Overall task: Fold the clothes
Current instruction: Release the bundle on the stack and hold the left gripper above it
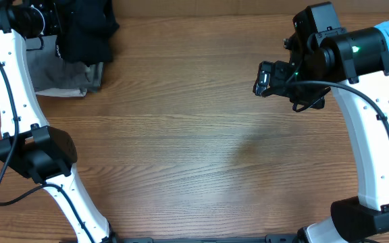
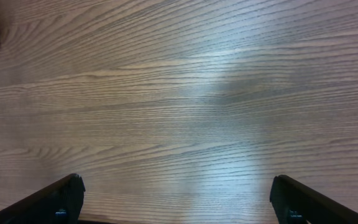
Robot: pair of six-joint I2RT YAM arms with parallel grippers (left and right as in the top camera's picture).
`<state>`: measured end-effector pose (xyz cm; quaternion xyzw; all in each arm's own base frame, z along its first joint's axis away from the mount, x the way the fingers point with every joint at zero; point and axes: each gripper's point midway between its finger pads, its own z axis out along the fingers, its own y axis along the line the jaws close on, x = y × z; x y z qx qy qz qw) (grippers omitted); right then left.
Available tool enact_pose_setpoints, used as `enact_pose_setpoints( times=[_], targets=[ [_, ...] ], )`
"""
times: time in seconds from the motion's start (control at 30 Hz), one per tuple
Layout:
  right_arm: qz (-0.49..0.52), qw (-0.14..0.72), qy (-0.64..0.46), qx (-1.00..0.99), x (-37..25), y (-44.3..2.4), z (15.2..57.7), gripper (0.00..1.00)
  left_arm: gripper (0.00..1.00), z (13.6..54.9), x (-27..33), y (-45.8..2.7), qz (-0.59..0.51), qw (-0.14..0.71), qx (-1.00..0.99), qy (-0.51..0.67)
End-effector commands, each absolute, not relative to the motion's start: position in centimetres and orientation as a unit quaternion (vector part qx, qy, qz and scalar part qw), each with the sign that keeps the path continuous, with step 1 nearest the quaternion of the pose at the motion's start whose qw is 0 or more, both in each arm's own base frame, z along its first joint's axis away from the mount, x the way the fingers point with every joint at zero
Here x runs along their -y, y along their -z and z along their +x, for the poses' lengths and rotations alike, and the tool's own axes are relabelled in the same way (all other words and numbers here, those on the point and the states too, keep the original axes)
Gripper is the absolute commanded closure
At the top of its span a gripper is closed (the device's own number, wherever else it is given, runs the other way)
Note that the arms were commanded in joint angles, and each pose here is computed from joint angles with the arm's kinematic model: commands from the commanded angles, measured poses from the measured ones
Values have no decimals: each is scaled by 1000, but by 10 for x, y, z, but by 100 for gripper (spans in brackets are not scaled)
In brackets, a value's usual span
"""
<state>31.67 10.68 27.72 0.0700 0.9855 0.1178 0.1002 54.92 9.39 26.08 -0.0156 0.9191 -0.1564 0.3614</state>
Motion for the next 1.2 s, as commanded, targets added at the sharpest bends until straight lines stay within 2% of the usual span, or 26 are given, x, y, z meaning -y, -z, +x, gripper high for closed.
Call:
enact_pose_setpoints(
  times=[0.0,0.17,0.3,0.7,0.97,1.17],
  targets=[
    [69,125,-121,-982,-106,-291,316,0,96,542,-89,-305,-10,402,-901,161],
    [69,125,-121,-982,-106,-291,316,0,96,542,-94,-303,-17,400,-905,142],
    [69,125,-121,-982,-106,-291,316,0,96,543,-124,-289,-46,388,-918,71],
    [69,124,-121,-982,-106,-291,316,0,96,567,-174,-218,-53,361,-930,47],
    [72,123,-122,-982,-106,-291,316,0,85,585,-204,-180,-69,363,-929,31],
    [73,123,-122,-982,-106,-291,316,0,93,579,-243,-163,-105,344,-932,-43]
  ],
)
